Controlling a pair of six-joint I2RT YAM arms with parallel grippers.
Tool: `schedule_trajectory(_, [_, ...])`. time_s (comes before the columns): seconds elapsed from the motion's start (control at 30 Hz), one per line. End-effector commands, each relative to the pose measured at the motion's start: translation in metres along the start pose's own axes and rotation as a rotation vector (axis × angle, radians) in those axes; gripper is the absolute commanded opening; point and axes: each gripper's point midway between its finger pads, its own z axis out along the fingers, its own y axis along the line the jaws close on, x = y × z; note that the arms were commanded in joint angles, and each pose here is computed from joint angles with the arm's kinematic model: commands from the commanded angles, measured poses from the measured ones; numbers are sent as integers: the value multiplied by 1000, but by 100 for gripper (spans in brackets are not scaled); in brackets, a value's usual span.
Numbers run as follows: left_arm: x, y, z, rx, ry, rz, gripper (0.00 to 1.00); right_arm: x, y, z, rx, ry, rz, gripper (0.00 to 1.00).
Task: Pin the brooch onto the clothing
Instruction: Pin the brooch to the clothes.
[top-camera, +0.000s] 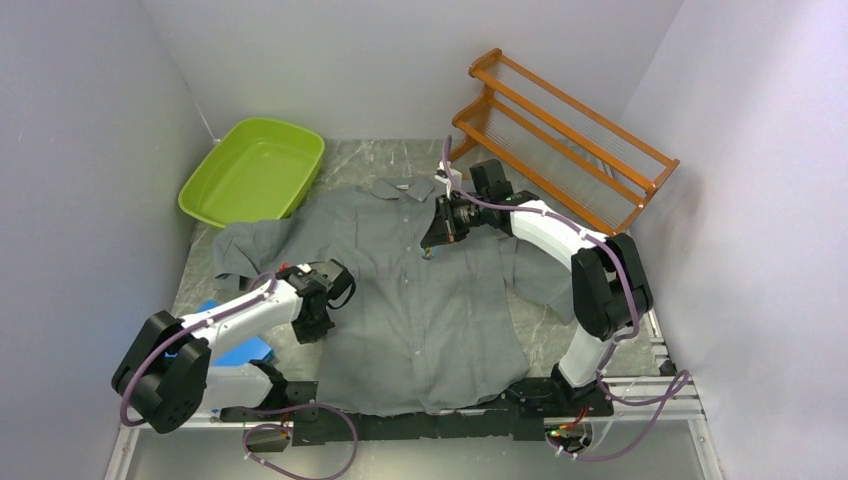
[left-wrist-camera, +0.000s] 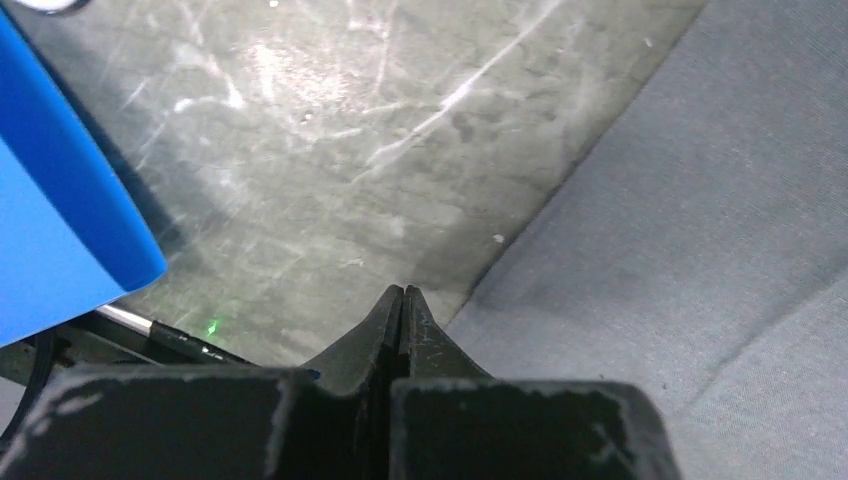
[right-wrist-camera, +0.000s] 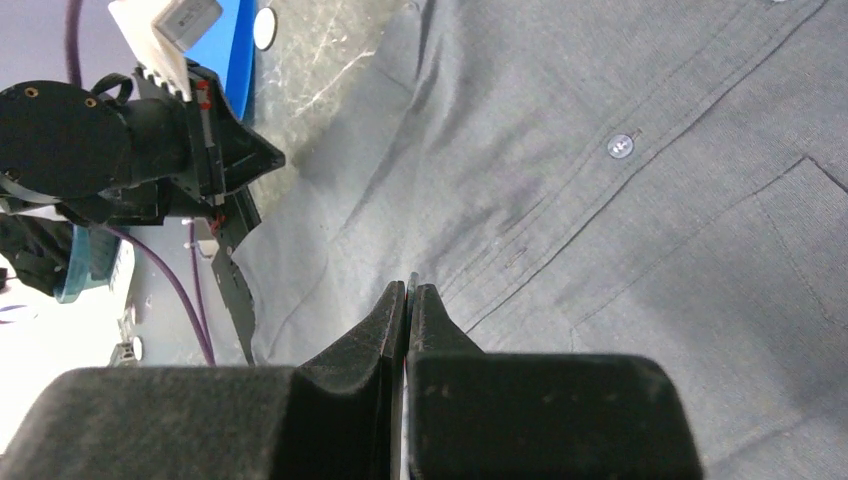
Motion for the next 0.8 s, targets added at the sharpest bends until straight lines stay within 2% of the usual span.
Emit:
schedule_trajectory(0.0, [-6,16,-6,-62,-45,-68,3,-17,-2,-5,7,-18,-47,0])
schedule_trajectory(0.1, [-11,10,-10,-35,-55,-54,3,-18,-3,-7,9,-18,-49,0])
schedule_trajectory(0.17, [-16,0,-16,24,-70,-38,7,-18,-2,-9,8,-20,-50,0])
schedule_trajectory(0.23, [-22,-8,-25,89,-89,-29,22,-17,-1,-9,1,-21,-50,0])
schedule_trajectory(0.33, [-26,-22,-39,225,-113,-16,56,-14,-1,-8,-11,-20,-39,0])
schedule_trajectory(0.37, [-26,-30,-43,283,-120,-15,64,-13,-1,-7,-15,-19,-38,0])
schedule_trajectory(0.43, [-23,-44,-47,387,-117,7,71,-12,0,-7,-20,-18,-35,0])
schedule_trajectory(0.57, [-12,-63,-41,475,-77,36,75,-12,1,-7,-24,-17,-35,0])
schedule_trajectory(0.77, [0,-59,-11,329,5,54,69,-14,4,-11,-20,-20,-46,0])
